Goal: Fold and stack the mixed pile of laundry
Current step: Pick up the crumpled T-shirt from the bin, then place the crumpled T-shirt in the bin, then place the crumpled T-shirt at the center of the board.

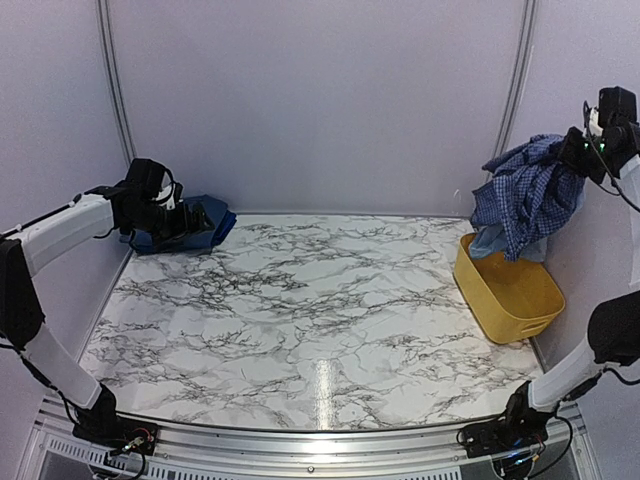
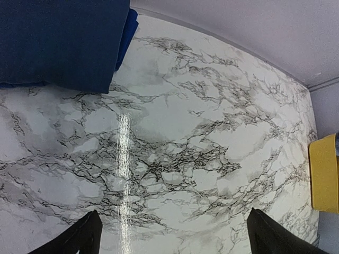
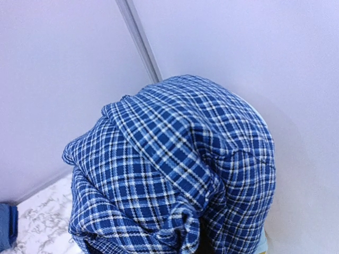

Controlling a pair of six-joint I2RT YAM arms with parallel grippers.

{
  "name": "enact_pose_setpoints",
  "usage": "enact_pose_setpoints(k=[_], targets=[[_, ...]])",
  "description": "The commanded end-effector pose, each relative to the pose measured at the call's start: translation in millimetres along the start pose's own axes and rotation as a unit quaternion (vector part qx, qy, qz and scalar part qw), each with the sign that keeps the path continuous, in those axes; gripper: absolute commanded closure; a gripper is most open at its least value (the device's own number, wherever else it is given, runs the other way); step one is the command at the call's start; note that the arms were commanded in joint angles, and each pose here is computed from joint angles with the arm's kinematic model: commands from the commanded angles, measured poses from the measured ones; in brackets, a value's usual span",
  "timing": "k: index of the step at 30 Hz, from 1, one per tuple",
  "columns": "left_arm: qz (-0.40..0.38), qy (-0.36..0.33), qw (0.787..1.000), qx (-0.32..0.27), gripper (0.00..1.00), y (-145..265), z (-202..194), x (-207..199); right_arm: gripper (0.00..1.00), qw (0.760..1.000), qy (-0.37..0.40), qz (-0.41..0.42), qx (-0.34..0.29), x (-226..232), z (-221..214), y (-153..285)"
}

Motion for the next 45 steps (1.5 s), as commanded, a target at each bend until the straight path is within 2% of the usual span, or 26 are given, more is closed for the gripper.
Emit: enact_pose_setpoints(k=[1,5,8,13,17,19,23,24,27,28,29,33,38,41,45], targets=[[-0.013,-0.006,1.000,-0.021,0.01,5,19,-6,1.00,0.987,0.001,0.142,-0.072,61,55,36],[-0.016,-0.003,1.000,-0.026,0.01,8,24,-6,1.00,0.967,-0.005,0.234,-0.098,101,79,61],[-0.017,-0.001,0.999,-0.033,0.01,13,28,-5,1.00,0.970,-0.012,0.229,-0.084,101,76,59],[-0.009,0.001,0.999,-0.044,0.01,21,30,-1,1.00,0.986,-0.014,0.147,-0.076,64,53,69],[-0.009,0.003,0.999,-0.038,0.01,19,26,1,1.00,0.997,-0.015,0.060,-0.053,18,16,58],[-0.010,0.004,0.999,-0.035,0.01,18,24,2,1.00,0.999,-0.010,0.029,-0.036,-1,-8,42],[-0.014,0.006,1.000,-0.025,0.01,12,20,2,1.00,0.998,-0.002,-0.030,0.052,-43,-85,-17],[-0.015,0.006,1.000,-0.025,0.01,12,21,2,0.90,0.996,-0.001,-0.036,0.080,-50,-102,-28],[-0.014,0.005,1.000,-0.028,0.01,13,22,1,0.32,0.991,0.000,-0.056,0.120,-61,-126,-39],[-0.013,0.005,0.999,-0.030,0.01,14,23,1,0.19,0.991,0.004,-0.057,0.117,-61,-124,-38],[-0.012,0.005,0.999,-0.030,0.01,14,23,2,0.13,0.992,0.011,-0.054,0.116,-60,-122,-37],[-0.009,0.008,1.000,-0.026,0.01,12,20,4,0.11,0.987,0.036,-0.032,0.155,-54,-134,-45],[-0.010,0.017,1.000,-0.018,0.01,7,16,5,0.12,0.970,0.034,0.001,0.243,-53,-182,-66],[-0.009,0.019,1.000,-0.019,0.01,6,16,6,0.12,0.956,0.029,-0.029,0.290,-68,-208,-73],[-0.007,0.023,1.000,-0.020,0.01,6,15,7,0.10,0.951,0.026,-0.079,0.297,-93,-228,-85]])
Point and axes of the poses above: each gripper's point midway between its finger pads, its own y axis back along the fingers, its own x axis along the line the jaws close on, z = x × y, the point moved 1 cm from there along y, back along the fingers, and after that the axes turned 9 degrees about -y, right-handed, at the moved point
